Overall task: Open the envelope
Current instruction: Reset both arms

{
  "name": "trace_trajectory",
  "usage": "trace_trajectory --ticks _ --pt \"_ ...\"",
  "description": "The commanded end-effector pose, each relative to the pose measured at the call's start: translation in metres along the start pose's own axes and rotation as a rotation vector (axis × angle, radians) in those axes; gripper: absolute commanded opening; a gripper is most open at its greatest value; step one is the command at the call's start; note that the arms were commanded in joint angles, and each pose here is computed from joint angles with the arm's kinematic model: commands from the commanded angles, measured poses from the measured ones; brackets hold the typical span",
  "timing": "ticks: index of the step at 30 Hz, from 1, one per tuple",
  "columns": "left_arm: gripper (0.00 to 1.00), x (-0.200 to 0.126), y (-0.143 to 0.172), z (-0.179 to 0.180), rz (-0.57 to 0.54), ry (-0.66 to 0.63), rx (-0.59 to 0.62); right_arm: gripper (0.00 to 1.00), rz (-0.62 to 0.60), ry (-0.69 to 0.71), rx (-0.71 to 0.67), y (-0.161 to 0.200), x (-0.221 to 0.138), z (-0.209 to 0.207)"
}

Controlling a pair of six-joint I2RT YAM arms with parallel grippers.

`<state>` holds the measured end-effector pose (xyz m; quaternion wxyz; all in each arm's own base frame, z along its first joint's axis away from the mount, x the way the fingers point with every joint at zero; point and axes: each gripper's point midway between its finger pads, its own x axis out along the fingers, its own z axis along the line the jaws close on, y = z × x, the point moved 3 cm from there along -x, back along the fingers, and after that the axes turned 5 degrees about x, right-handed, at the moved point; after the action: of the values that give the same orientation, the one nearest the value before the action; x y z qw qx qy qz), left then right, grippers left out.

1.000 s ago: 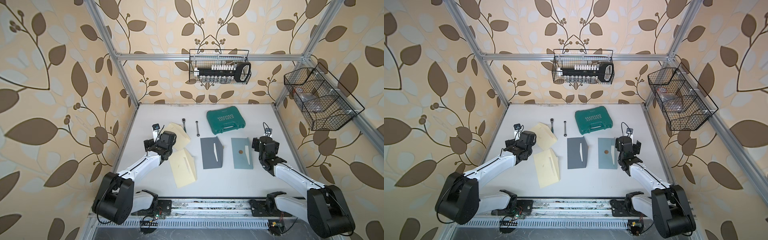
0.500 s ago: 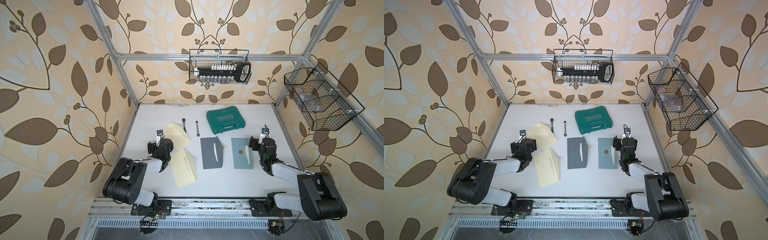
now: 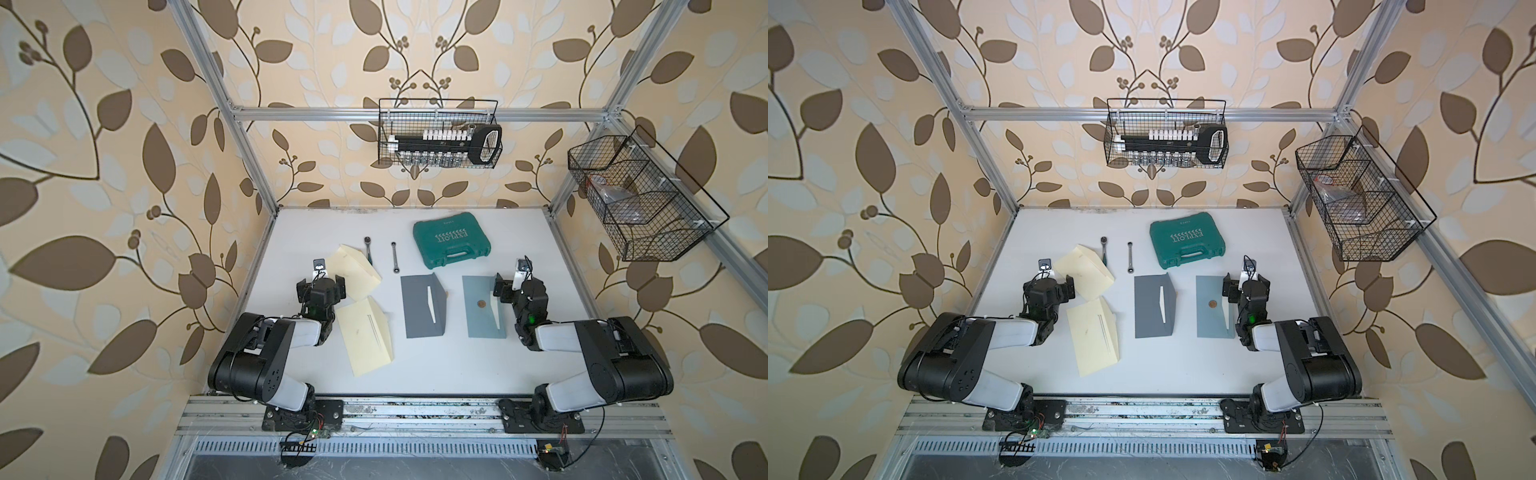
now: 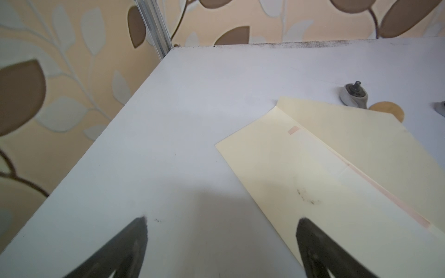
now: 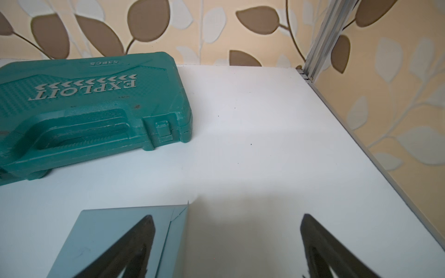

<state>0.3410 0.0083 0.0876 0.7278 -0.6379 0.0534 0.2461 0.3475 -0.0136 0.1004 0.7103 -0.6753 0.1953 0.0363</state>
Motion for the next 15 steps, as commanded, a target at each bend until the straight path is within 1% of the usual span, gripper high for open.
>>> trace_trajectory --ticks 1,3,4,15 --pt "0.99 0.004 -0.009 -0.001 -0.008 0.046 -0.051 0.98 0.001 0.037 0.019 -0.008 0.008 -0.003" --pt "0.99 0.013 -0.007 0.010 0.008 0.024 -0.087 0.98 0.002 0.036 0.026 -0.008 0.007 -0.004" --pt "0.99 0.013 -0.007 0.011 0.028 0.035 -0.101 0.98 0.000 0.038 0.023 -0.008 0.008 -0.005" --pt "0.99 0.009 -0.007 0.012 0.008 0.036 -0.102 0.98 0.000 0.036 0.024 -0.008 0.007 -0.005"
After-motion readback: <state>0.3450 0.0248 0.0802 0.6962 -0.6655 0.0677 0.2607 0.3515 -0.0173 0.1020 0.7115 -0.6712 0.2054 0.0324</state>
